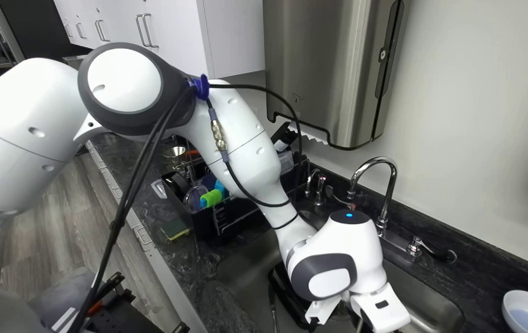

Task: Attach the lid on the dish rack onto the cup in the sink

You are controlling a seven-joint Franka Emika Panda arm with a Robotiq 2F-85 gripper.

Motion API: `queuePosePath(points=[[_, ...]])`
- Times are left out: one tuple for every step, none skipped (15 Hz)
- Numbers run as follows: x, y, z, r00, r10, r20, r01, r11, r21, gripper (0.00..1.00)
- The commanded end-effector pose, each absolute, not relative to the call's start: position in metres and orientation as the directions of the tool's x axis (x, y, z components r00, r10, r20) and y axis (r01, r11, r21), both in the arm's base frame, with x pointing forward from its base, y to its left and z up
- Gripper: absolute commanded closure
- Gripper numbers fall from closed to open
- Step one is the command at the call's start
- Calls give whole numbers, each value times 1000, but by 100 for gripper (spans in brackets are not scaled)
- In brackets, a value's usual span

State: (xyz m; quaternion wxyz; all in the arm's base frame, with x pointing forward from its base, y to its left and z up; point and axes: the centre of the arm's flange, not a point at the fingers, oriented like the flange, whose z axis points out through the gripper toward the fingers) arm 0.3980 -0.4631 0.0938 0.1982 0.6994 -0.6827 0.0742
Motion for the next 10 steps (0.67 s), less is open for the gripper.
queuePosePath(points=[[386,-457,66,64,-931,358,-984,0,175,100],[385,-456,65,65,-931,360,-985,-2,174,100],[385,-456,65,66,-930,363,-985,-3,172,100],[384,-455,65,67,-929,365,-985,-4,170,100],[383,-455,65,67,-927,368,-985,-4,170,100],[383,-455,65,67,-927,370,-986,-4,169,100],[382,-454,65,68,-926,372,-986,-5,168,100],[382,-454,66,68,-925,374,-986,-5,167,100],[382,-453,68,68,-925,375,-986,-6,164,100],[382,-452,71,68,-924,377,-987,-6,163,100]])
